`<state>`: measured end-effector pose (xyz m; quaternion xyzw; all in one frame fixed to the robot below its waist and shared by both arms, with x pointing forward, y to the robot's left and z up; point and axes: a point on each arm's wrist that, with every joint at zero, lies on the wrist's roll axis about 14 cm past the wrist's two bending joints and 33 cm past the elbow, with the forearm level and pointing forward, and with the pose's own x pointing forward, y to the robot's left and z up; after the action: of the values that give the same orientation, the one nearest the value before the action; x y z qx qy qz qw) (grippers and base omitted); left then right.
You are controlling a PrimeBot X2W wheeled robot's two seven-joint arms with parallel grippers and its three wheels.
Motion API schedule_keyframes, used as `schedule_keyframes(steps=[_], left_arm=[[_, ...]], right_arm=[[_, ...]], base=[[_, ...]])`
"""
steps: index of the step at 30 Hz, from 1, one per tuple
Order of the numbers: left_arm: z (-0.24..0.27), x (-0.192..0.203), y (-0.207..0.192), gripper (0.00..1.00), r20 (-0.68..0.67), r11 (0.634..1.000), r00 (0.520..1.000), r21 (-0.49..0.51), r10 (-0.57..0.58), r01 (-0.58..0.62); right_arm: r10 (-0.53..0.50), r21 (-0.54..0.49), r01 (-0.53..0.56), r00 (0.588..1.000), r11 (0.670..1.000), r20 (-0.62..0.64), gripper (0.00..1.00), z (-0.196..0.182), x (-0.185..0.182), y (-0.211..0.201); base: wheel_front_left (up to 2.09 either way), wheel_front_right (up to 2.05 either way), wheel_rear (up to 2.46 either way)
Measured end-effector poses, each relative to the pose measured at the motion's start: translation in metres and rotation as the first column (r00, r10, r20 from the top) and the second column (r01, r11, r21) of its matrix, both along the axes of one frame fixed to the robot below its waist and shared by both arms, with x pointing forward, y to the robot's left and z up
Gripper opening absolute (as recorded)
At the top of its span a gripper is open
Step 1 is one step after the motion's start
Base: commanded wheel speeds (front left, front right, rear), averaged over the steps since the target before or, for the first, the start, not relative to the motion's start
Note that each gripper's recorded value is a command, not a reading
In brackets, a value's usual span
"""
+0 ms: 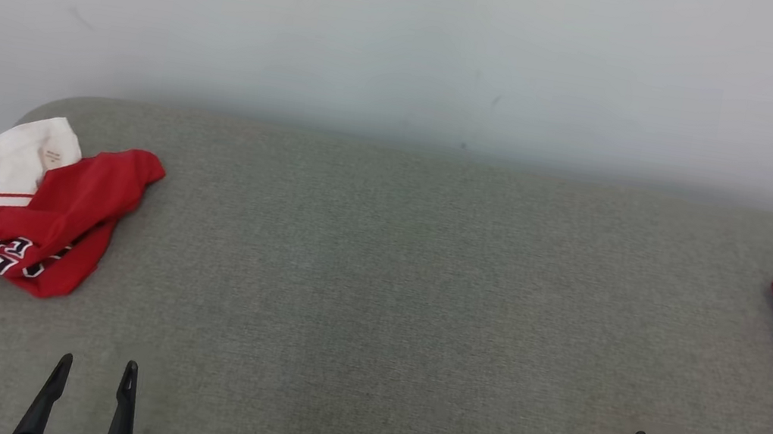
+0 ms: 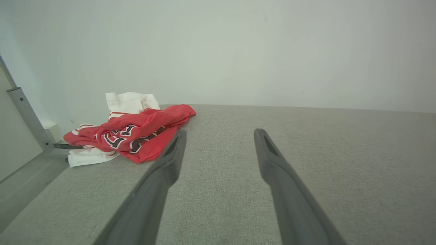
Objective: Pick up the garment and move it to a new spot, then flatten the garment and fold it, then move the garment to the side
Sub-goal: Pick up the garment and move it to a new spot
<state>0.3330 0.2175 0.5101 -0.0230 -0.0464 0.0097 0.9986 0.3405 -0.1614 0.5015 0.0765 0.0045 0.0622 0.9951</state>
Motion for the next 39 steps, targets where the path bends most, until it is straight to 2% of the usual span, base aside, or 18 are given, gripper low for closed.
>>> schedule_keyframes(steps=[9, 18, 29, 39], left_arm=[[-0.001, -0.018, 0.027, 1.0, -0.006, 0.996, 0.996, 0.011, 0.09, -0.09], [0.001, -0.049, 0.065, 1.0, -0.01, 0.974, 0.974, 0.016, 0.226, -0.225], [-0.001, -0.096, 0.103, 1.0, -0.022, 0.922, 0.922, 0.021, 0.387, -0.386], [-0.002, -0.132, 0.128, 1.0, -0.03, 0.869, 0.868, 0.014, 0.495, -0.495]], right_arm=[[0.086, 0.008, -0.086, 0.996, 0.996, -0.011, 1.0, -0.004, 0.01, 0.027], [0.21, 0.032, -0.209, 0.978, 0.977, -0.02, 1.0, -0.009, 0.023, 0.069], [0.365, 0.042, -0.363, 0.931, 0.931, -0.028, 1.0, -0.014, 0.035, 0.125], [0.464, 0.049, -0.462, 0.886, 0.885, -0.022, 1.0, -0.013, 0.038, 0.164]], base=[[0.0, 0.0, 0.0], [0.0, 0.0, 0.0], [0.0, 0.0, 0.0], [0.0, 0.0, 0.0]])
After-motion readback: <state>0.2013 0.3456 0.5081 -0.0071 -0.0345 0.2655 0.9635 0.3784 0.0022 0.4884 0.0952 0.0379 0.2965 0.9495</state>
